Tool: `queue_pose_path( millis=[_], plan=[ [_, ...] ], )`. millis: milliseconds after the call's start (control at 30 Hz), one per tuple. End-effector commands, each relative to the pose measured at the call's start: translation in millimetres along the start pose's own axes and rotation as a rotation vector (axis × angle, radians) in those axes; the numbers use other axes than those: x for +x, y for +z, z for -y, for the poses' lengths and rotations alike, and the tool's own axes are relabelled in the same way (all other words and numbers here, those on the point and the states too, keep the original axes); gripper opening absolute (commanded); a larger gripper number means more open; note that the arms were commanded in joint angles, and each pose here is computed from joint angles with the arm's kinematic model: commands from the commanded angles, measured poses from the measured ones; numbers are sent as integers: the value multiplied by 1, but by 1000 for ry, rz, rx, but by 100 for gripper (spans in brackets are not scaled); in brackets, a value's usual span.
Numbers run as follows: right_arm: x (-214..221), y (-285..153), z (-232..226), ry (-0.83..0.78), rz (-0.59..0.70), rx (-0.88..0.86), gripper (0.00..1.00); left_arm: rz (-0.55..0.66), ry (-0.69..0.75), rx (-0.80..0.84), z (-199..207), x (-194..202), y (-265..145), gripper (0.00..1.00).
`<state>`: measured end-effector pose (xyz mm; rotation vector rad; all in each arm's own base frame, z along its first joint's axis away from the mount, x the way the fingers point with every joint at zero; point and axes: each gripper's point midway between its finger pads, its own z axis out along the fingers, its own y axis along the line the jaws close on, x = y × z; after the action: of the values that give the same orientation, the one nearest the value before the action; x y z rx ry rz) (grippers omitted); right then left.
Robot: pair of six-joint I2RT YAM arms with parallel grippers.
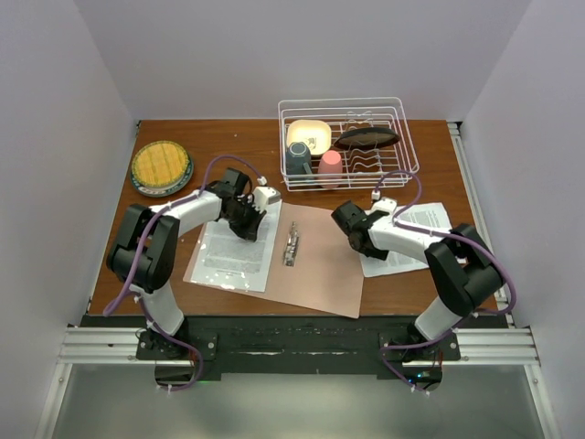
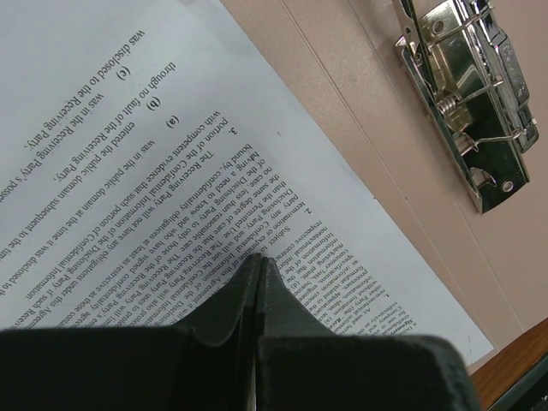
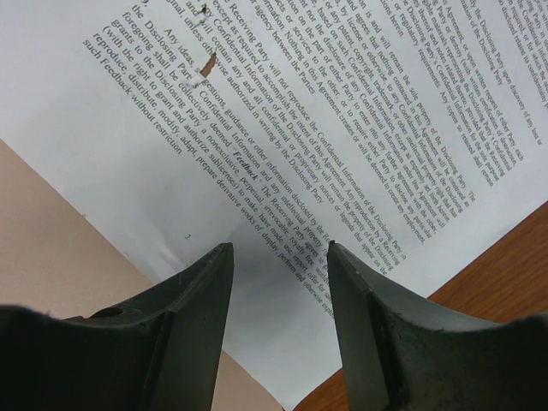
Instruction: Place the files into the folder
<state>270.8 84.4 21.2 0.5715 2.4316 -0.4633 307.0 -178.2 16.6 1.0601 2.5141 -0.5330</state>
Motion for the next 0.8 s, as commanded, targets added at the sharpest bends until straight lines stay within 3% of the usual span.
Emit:
queue_pose_path(
  millis=[0, 333, 600, 767],
  plan=[
    [22, -16, -35, -94, -40, -126, 53, -69, -15, -25, -7, 22, 13, 0],
    [37, -42, -51, -224, -22, -240, 51, -68, -14, -33, -7, 20, 10, 0],
    [-14, -69, -56, -169, 107, -249, 57, -68, -16, -39, -7, 20, 7, 0],
    [-26, -57, -62, -133, 109, -211, 58, -65, -11, -43, -7, 20, 5, 0]
  ],
)
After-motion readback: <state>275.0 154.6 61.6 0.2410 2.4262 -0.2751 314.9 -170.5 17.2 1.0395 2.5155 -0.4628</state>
